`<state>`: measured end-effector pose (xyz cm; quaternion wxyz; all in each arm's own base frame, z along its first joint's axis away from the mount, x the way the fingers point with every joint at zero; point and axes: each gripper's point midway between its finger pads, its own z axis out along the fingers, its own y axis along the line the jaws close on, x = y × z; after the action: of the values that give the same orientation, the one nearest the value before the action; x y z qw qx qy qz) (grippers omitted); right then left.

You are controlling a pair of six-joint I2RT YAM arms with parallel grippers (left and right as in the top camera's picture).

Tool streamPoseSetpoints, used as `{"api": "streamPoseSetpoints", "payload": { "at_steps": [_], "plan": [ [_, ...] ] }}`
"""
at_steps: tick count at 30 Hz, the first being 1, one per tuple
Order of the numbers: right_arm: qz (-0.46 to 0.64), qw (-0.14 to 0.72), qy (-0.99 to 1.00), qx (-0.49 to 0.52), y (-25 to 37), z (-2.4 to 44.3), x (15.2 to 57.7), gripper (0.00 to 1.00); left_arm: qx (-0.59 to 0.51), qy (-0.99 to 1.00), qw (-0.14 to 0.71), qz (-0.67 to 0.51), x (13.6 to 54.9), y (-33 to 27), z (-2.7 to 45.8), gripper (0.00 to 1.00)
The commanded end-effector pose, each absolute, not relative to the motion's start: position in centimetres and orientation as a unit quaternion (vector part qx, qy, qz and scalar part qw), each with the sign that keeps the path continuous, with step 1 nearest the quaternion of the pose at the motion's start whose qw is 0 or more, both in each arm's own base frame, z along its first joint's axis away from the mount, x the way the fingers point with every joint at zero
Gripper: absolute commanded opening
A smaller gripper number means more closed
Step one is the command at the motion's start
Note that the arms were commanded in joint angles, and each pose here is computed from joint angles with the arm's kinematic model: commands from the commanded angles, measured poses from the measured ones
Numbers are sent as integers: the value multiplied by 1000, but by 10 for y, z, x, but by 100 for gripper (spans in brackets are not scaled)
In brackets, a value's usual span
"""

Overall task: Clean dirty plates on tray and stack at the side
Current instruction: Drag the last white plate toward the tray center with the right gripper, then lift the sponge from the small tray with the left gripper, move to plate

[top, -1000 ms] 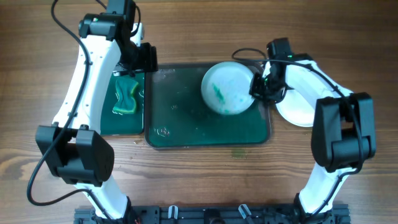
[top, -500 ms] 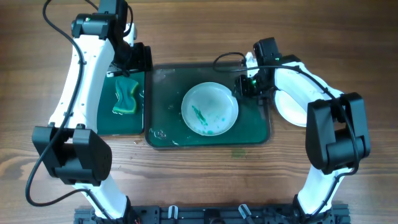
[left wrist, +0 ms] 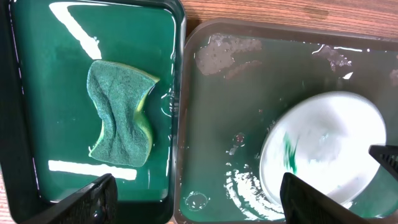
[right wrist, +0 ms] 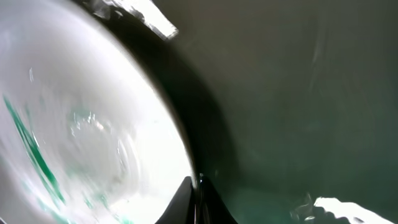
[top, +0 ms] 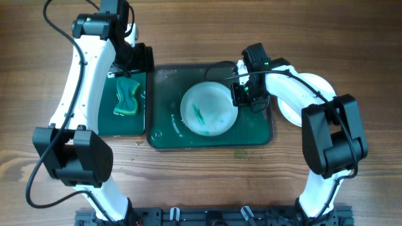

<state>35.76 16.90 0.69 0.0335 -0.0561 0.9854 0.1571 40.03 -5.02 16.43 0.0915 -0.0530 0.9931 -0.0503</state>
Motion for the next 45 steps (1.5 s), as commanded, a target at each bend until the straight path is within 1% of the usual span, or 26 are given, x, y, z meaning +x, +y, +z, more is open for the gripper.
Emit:
{"api": "streamPoseSetpoints", "payload": {
  "at_steps": [1, 9, 19, 21, 26, 28, 33, 41, 42, 45],
  "plan": [
    [122, 16, 992, 20, 152, -13, 347, 4, -58, 992, 103, -47, 402, -47, 172, 80],
    [90, 19, 992, 89, 140, -19, 348, 4, -62, 993, 92, -31, 397, -40, 167, 78],
    [93, 28, 991, 87, 141, -19, 352, 4, -121, 991, 53, -24, 383, -1, 127, 76],
    [94, 30, 991, 86, 141, -18, 353, 4, -126, 991, 49, -23, 381, 7, 116, 71],
    [95, 34, 991, 86, 142, -18, 355, 5, -81, 995, 55, -20, 382, 10, 91, 61],
    [95, 34, 991, 85, 142, -18, 355, 4, -82, 995, 59, -18, 383, 11, 81, 57],
    [95, 35, 992, 76, 142, -18, 355, 4, -72, 996, 55, -16, 380, 14, 53, 55],
    [98, 35, 992, 74, 143, -18, 355, 4, -62, 997, 26, 29, 379, 29, 19, 54],
    [98, 35, 992, 73, 143, -18, 355, 4, -62, 997, 27, 29, 381, 29, 18, 52],
    [98, 36, 992, 73, 143, -18, 356, 4, -64, 997, 32, 28, 384, 29, 16, 40]
  ]
}}
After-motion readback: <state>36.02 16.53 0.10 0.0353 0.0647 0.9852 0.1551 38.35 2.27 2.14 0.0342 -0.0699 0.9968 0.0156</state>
